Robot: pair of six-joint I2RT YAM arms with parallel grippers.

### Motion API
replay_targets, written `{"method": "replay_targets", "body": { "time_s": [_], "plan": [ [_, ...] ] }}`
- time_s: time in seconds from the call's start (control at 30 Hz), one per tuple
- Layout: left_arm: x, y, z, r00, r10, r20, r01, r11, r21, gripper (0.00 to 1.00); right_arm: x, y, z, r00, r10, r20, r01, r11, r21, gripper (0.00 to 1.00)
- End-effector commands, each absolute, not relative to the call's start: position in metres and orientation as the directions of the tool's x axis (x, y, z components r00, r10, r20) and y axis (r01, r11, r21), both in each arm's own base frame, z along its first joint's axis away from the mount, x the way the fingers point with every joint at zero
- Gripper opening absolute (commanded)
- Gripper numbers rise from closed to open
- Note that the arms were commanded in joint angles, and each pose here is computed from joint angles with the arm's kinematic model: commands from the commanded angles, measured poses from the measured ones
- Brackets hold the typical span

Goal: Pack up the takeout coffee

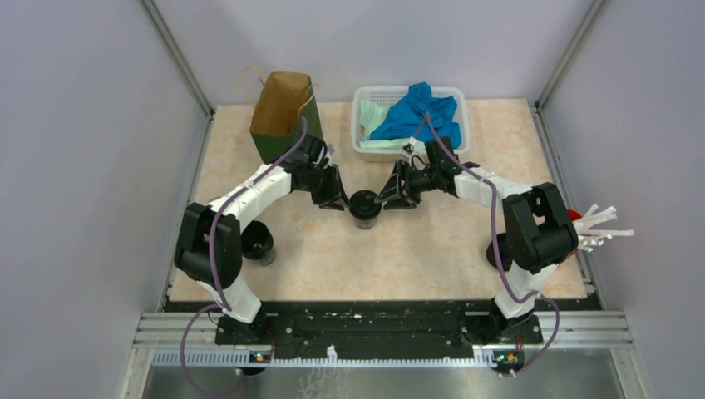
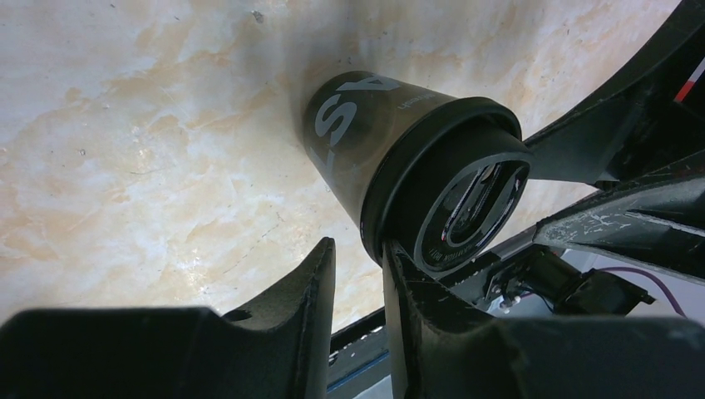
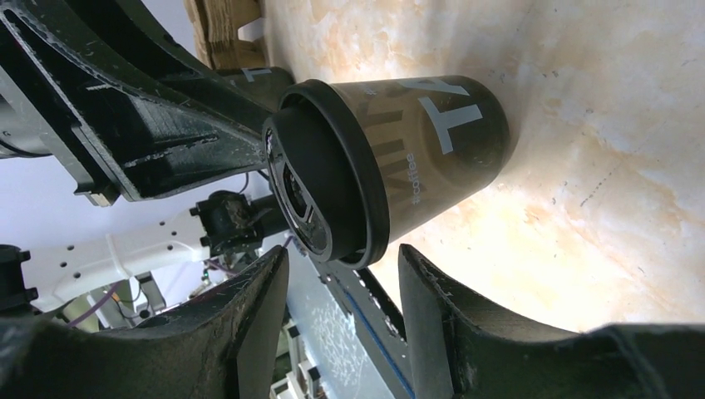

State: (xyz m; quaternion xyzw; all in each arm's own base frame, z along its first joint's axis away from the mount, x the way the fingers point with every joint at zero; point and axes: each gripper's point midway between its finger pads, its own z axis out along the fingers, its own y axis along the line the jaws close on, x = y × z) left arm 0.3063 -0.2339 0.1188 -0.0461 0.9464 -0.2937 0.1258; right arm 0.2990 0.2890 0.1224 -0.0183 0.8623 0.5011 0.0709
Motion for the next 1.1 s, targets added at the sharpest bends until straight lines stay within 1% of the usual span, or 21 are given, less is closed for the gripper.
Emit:
{"method": "replay_targets", "body": {
  "time_s": [0.0,0.17,0.4,0.5,0.6,0.67,0.77,1.07],
  "plan": [
    [0.318,-0.234,0.122,-0.957,-0.149,-0.25,0.017,0.83,-0.557,0.34,0.309,0.297,0.126,-0.983,0.033,-0.179,-0.143,0.473,0.87,0.51],
    [0.314,-0.229,0.111,-0.962,-0.139,-0.237,0.01,0.845,-0.534,0.33,0.308,0.298,0.112,-0.988,0.059,-0.141,-0.096,0.478,0.873,0.45],
    [0.307,-0.223,0.093,-0.968,-0.128,-0.218,-0.001,0.864,-0.503,0.32,0.305,0.29,0.081,-0.99,0.117,-0.083,-0.017,0.478,0.878,0.4],
    [0.304,-0.219,0.084,-0.97,-0.122,-0.21,-0.005,0.875,-0.485,0.32,0.304,0.28,0.064,-0.987,0.153,-0.05,0.03,0.483,0.875,0.4],
    [0.301,-0.216,0.081,-0.97,-0.119,-0.212,-0.005,0.88,-0.474,0.32,0.3,0.28,0.07,-0.991,0.123,-0.059,0.004,0.464,0.886,0.44],
    [0.305,-0.217,0.088,-0.966,-0.113,-0.232,0.011,0.88,-0.474,0.32,0.302,0.282,0.091,-0.989,0.108,-0.098,-0.04,0.443,0.895,0.5],
    [0.312,-0.222,0.099,-0.964,-0.111,-0.242,0.023,0.871,-0.491,0.33,0.306,0.284,0.118,-0.984,0.104,-0.142,-0.087,0.416,0.905,0.56],
    [0.321,-0.229,0.114,-0.96,-0.106,-0.26,0.044,0.859,-0.51,0.36,0.316,0.282,0.147,-0.977,0.136,-0.163,-0.102,0.37,0.923,0.6]
  ]
}}
